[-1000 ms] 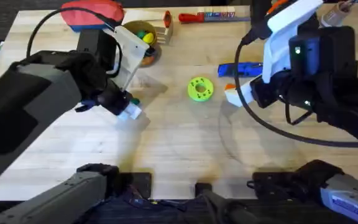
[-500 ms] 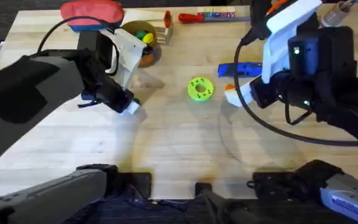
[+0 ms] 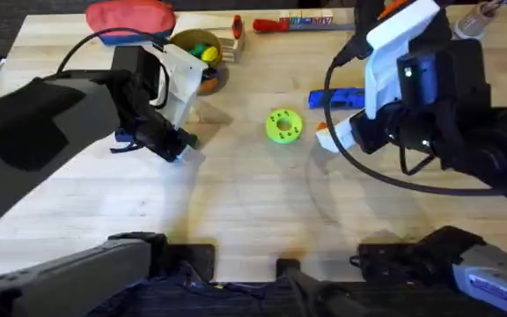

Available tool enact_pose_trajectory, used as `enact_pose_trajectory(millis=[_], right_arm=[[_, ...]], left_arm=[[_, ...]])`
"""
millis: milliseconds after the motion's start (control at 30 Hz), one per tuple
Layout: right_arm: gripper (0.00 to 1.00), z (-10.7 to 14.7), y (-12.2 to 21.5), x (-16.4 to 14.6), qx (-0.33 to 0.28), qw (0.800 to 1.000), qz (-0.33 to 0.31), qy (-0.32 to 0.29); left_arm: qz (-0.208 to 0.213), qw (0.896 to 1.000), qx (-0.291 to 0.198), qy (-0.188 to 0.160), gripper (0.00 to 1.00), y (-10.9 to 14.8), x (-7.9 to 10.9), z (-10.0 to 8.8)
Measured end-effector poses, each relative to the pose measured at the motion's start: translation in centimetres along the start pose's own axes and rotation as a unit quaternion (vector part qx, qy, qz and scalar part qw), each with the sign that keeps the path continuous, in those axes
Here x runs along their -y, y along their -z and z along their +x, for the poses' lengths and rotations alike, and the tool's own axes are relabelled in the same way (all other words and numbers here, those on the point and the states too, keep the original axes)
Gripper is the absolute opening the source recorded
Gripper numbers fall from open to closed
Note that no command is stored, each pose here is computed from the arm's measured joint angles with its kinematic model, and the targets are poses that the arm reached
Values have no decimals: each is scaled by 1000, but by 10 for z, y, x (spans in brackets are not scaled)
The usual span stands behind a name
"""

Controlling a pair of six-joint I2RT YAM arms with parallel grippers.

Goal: Pick up the gripper from the table and insert it into the empty holder that is missing its gripper. Then pick up a screw, insert it into the mounting hole, and use the screwdriver to tighten it. Finally, clean up the table by picking up the vegetable and placing it into the bucket.

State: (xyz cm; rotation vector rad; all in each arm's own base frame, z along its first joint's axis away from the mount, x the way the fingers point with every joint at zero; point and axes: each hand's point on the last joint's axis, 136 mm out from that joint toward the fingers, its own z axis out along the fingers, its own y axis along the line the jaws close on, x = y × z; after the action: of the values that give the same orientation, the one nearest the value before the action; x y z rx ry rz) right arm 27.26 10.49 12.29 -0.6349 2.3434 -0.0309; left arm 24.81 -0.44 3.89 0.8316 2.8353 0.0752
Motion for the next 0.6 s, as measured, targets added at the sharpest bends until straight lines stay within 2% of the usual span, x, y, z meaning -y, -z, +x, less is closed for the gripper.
enact_pose_trajectory(millis=[67,133,167,333,367,500,567,600], right_arm=[[992,0,0,0,0,1000,0,0],[991,0,0,0,0,1000,0,0],[991,0,0,0,0,1000,0,0],[991,0,0,0,0,1000,0,0],[991,0,0,0,0,1000,0,0],[991,0,0,0,0,1000,0,0],[991,-1,0,0,1,1000,0,0],[992,-5,0,1,10,1000,1,-1]], left_arm=[[0,1000,1,0,181,1,0,-1],[0,1000,4,-2,40,2,-1,-3],[-2,1000,8,-2,24,4,-2,-4],[-25,999,43,-2,29,27,-11,-20],[-46,996,77,-2,29,50,-18,-30],[-75,989,126,-3,29,79,-27,-45],[-87,984,155,-1,29,92,-31,-55],[-108,970,217,15,29,110,-41,-77]])
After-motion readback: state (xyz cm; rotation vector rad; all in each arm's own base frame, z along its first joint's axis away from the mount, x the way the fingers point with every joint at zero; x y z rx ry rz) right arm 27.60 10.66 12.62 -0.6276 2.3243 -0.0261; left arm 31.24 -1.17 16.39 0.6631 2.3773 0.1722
